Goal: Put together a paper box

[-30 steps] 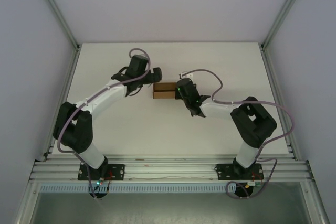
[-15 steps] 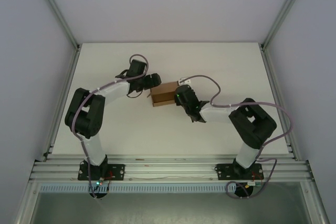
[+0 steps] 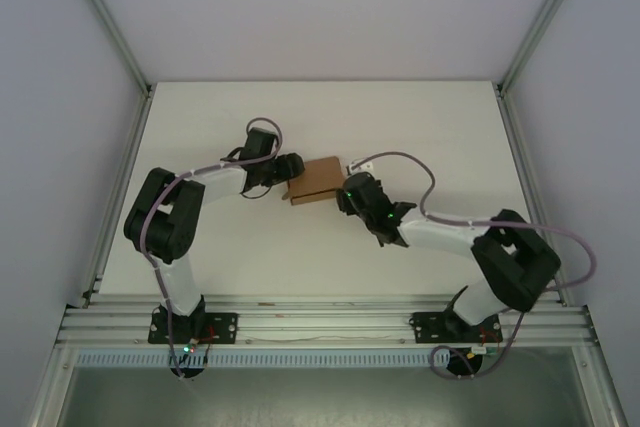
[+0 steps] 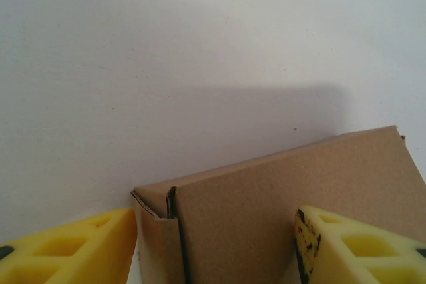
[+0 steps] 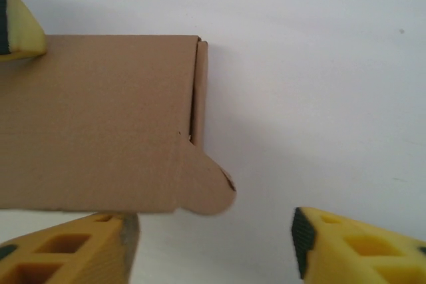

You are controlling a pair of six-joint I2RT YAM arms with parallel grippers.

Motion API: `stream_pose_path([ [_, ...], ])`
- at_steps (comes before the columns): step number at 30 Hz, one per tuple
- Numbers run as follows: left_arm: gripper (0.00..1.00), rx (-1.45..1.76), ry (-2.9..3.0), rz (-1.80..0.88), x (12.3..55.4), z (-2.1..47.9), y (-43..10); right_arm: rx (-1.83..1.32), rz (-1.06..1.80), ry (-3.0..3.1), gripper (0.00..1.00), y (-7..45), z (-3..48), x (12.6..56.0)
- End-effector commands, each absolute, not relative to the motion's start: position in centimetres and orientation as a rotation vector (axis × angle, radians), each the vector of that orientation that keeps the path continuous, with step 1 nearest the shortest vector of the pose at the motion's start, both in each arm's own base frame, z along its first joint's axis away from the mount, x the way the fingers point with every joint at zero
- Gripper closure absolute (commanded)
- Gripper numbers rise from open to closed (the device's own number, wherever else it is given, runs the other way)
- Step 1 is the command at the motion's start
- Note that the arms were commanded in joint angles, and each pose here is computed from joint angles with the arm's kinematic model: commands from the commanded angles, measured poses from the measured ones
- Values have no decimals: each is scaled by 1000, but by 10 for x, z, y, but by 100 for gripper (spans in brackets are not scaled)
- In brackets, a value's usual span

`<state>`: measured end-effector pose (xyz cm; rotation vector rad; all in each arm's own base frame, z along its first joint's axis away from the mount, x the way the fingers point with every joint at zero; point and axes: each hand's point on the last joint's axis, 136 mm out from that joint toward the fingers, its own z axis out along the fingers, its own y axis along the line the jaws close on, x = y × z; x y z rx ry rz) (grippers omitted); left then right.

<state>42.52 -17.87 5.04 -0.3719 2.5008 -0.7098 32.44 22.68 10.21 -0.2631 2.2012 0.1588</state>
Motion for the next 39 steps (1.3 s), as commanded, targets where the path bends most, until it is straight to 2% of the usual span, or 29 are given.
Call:
stream_pose_path([
  [1, 39, -351, 2505, -731, 415, 40, -180, -241, 129, 2256, 29, 207, 96, 306],
  [6, 50, -334, 2478, -745, 412, 34, -179, -167, 190, 2259, 18, 202, 101, 305],
  [14, 59, -302, 2372, -938, 419, 37, -187, 101, 603, 2254, 1, 207, 116, 340],
  [19, 74, -350, 2253, -1130, 426, 49, -182, 121, 767, 2328, 0, 219, 115, 355],
  [29, 78, -413, 2218, -1172, 424, 38, -168, 129, 1016, 2457, 0, 254, 92, 369],
  [34, 84, -454, 2202, -1179, 424, 36, -162, 164, 1126, 2492, 0, 267, 85, 373],
  [39, 82, -453, 2161, -1229, 423, 40, -161, 153, 1247, 2494, 3, 280, 85, 377],
])
